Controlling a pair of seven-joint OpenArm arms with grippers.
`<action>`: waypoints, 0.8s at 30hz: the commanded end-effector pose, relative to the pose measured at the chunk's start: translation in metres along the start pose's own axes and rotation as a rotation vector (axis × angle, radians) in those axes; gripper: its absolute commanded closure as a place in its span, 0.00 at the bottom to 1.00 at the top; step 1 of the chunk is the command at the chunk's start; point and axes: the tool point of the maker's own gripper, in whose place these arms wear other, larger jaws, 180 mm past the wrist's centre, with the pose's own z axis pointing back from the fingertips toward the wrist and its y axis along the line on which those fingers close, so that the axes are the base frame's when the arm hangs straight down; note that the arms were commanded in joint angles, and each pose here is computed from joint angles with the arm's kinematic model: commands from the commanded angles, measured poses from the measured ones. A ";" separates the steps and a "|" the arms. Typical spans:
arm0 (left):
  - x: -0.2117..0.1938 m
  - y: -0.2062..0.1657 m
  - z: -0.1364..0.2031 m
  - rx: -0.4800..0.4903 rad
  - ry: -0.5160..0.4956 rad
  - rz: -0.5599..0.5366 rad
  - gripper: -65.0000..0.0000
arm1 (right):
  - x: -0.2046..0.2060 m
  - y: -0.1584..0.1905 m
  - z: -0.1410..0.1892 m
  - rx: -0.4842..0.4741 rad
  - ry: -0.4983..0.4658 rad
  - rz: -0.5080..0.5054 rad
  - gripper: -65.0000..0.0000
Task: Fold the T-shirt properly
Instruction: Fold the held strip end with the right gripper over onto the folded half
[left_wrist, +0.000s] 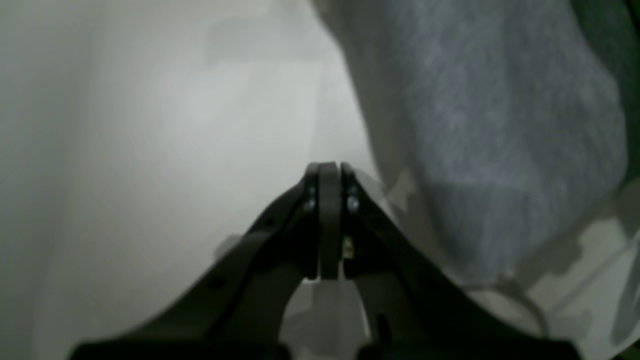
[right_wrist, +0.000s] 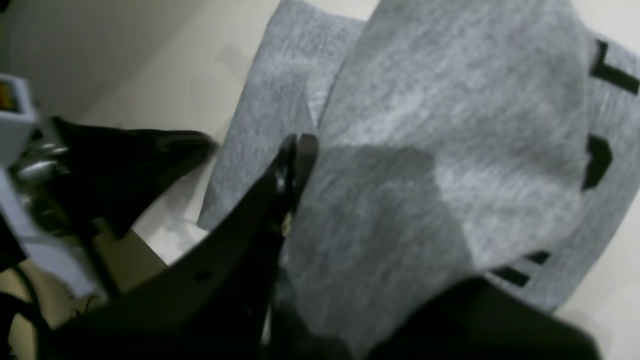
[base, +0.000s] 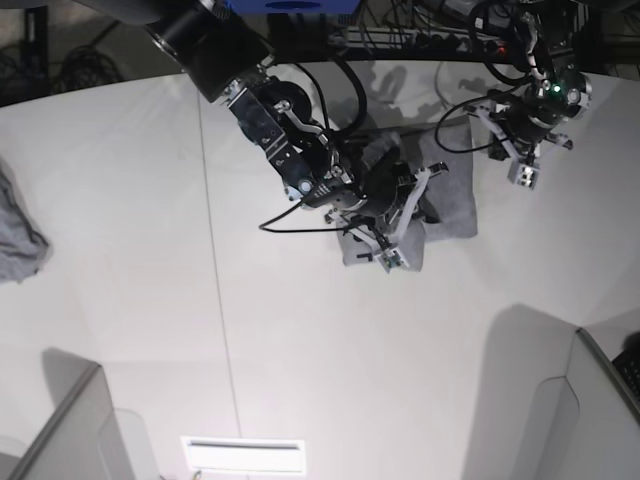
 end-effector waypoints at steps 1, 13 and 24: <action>0.001 0.007 0.007 0.017 -0.015 -0.004 1.00 | 0.023 0.011 0.003 0.030 -0.063 0.014 1.00; -0.030 0.078 0.068 0.218 0.001 0.035 1.00 | 0.024 0.003 -0.002 0.007 -0.028 0.027 1.00; -0.032 0.085 0.076 0.237 -0.020 0.059 1.00 | 0.010 0.000 -0.008 0.002 0.006 0.010 1.00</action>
